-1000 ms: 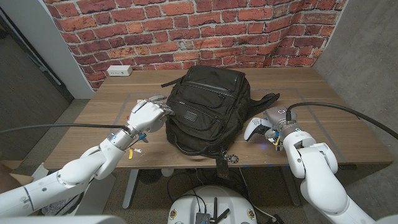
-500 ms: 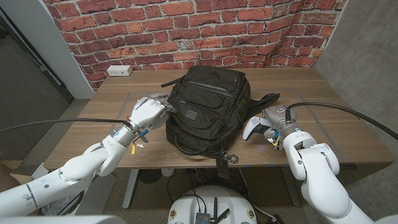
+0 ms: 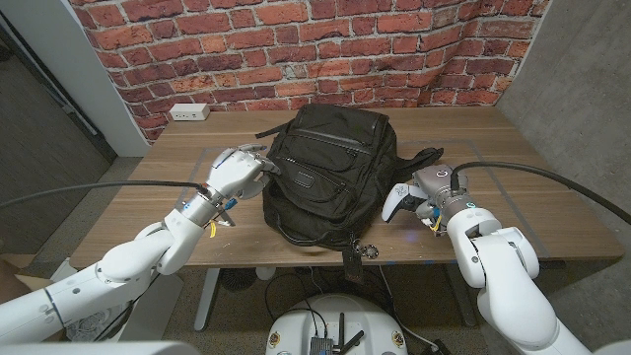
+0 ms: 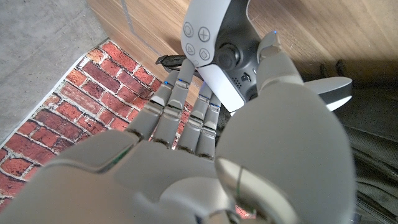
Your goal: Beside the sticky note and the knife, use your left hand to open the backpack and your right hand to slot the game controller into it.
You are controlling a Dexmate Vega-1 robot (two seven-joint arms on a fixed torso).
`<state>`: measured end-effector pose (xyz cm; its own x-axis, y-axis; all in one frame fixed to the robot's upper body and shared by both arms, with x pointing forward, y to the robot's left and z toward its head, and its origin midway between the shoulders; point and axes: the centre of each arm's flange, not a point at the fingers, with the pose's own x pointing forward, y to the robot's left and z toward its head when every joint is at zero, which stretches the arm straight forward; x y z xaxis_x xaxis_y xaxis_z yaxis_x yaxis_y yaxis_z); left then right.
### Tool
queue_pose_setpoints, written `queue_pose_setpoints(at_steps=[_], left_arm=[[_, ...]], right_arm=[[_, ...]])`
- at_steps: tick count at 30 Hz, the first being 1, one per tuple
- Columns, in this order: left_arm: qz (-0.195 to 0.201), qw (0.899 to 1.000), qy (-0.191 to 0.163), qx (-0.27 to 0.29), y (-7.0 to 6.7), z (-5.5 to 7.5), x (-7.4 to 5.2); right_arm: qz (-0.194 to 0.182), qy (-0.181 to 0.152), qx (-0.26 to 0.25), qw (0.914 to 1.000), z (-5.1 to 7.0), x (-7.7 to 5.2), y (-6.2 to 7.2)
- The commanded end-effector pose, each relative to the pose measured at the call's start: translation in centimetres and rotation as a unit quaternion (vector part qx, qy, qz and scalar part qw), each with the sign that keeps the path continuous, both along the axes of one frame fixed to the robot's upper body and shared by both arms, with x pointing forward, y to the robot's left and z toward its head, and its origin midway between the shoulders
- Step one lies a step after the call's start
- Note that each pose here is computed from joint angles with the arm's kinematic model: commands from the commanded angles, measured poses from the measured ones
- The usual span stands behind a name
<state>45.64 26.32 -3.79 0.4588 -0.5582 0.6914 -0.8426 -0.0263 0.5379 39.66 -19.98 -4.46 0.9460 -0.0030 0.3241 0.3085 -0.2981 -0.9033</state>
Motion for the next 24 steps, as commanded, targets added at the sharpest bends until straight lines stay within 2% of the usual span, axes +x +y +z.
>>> queue_pose_setpoints(at_steps=[1, 11, 24], left_arm=[[-0.012, 0.999, 0.024, -0.033, 0.0, 1.0, 0.2], [-0.019, 0.996, 0.061, -0.060, -0.6, 1.9, 0.7], [-0.044, 0.995, 0.061, -0.069, -2.0, 3.1, 0.4]], right_arm=[[0.003, -0.005, -0.002, 1.0000, 0.0, -1.1, 0.7], [0.004, -0.012, -0.004, 0.9999, 0.2, -2.0, 1.1], [0.011, -0.017, -0.006, 0.9998, 0.2, -2.9, 1.8]])
